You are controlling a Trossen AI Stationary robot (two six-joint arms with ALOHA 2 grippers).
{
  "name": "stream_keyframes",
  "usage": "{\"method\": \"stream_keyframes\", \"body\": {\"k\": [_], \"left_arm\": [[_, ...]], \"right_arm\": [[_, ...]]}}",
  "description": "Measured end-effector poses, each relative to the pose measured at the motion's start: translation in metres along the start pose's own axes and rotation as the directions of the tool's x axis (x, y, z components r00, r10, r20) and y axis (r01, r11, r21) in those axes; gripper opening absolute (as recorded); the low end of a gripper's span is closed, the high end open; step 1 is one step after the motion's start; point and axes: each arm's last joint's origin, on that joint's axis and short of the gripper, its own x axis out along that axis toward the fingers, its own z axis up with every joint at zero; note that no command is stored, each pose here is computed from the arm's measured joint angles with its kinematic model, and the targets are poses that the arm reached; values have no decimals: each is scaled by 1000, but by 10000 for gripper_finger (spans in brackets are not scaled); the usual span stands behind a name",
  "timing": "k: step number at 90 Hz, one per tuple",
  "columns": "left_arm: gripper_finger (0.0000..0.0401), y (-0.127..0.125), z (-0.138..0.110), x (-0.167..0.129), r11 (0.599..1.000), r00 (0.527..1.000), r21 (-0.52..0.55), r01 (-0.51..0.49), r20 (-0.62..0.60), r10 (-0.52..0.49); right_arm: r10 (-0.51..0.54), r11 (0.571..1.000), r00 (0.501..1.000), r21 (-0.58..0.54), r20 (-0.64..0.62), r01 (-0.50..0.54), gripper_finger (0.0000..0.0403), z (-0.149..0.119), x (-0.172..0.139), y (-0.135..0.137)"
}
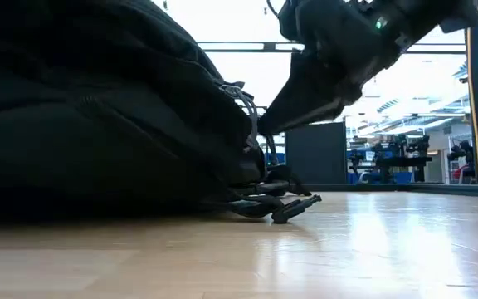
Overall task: Unpack backpack
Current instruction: Close the backpack
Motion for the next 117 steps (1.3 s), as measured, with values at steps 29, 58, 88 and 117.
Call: {"method": "stream_keyframes", "body": {"k": [29, 58, 88, 117], "left_arm": [[0, 0, 0, 0, 1000, 1000, -2, 1, 1, -1], [0, -1, 0, 0, 1000, 1000, -5, 4, 4, -4], [0, -1, 1, 0, 1000, 1000, -4, 5, 5, -5], [0, -2, 2, 0, 1000, 1000, -15, 2, 28, -1]], "right_arm": [[121, 992, 993, 27, -2, -121, 116, 3, -6, 8], [197, 980, 980, 36, -11, -197, 174, 2, -9, 15], [228, 972, 974, 50, 14, -228, 222, 6, -8, 16], [209, 976, 978, 60, 19, -210, 170, 8, -5, 10]]}}
